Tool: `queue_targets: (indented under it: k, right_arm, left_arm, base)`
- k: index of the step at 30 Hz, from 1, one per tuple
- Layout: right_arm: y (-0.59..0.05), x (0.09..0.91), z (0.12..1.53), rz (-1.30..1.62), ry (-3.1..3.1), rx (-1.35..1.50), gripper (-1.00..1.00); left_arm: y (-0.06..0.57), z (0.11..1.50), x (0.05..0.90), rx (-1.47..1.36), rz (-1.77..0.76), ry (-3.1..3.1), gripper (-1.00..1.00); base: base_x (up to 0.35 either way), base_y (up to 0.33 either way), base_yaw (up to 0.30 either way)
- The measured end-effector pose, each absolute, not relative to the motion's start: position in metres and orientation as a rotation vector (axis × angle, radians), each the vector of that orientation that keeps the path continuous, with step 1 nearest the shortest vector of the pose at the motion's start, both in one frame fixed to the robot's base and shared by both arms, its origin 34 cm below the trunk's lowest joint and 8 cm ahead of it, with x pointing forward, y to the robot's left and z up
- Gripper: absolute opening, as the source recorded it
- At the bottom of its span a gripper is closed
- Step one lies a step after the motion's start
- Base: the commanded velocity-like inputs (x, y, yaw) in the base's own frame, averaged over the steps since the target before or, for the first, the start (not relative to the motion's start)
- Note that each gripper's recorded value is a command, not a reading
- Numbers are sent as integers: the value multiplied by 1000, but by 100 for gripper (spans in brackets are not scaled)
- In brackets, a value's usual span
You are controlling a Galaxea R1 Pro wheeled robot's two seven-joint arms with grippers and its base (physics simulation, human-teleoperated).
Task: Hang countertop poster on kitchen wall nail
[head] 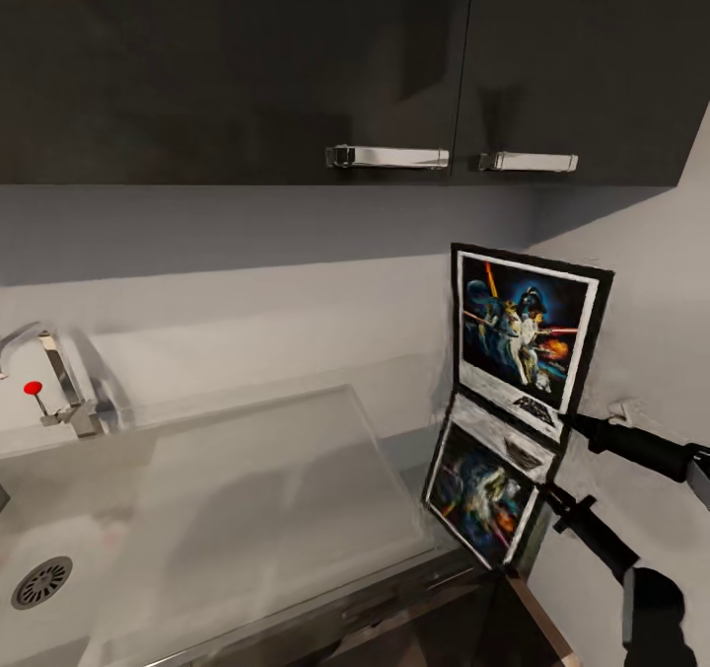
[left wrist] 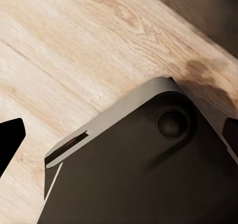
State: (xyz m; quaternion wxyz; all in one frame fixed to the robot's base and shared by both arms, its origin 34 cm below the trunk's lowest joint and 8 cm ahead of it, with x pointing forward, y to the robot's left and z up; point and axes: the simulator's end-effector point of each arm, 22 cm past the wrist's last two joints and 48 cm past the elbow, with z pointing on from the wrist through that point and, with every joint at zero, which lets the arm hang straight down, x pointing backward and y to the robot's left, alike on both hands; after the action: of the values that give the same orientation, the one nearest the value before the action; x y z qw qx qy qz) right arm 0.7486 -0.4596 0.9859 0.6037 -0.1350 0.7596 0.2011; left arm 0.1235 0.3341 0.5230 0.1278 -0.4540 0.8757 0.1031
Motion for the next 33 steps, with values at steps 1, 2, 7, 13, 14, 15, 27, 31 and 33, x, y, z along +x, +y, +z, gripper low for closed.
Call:
queue_targets:
  k: [1,2,7,13,14,15,27,31,33]
  right_arm:
    - [-460,749,987,466,1755,-310,-100]
    - [-459,749,987,465,1754,-318,-100]
    - [-439,737,991,560,1730,-393,-100]
    - [-432,733,994,593,1716,-421,-100]
    - [-432,732,994,594,1714,-423,-100]
    - [-432,732,994,595,1713,-424,-100]
    - [-431,737,1016,570,1665,-465,-100]
    - [-424,731,1017,605,1658,-493,-100]
    - [-423,730,1017,613,1657,-496,-100]
  left_arm:
    - [334,523,123,-1321,301,2547,100]
    - [335,523,123,-1320,301,2547,100]
    - [334,523,124,-1320,299,2547,100]
    - [334,523,124,-1320,299,2547,100]
    - [334,523,124,-1320,299,2547,100]
    - [334,523,124,-1321,298,2547,100]
    - [334,523,123,-1322,301,2550,100]
    - [334,523,123,-1322,301,2549,100]
    - [334,523,123,-1322,301,2549,100]
  base:
    - [0,0,0]
    - [0,0,0]
    - [0,0,0]
    - [0,0,0]
    - [0,0,0]
    - [0,0,0]
    - [-189,25,0]
    - [-326,84,0]
    - [-326,87,0]
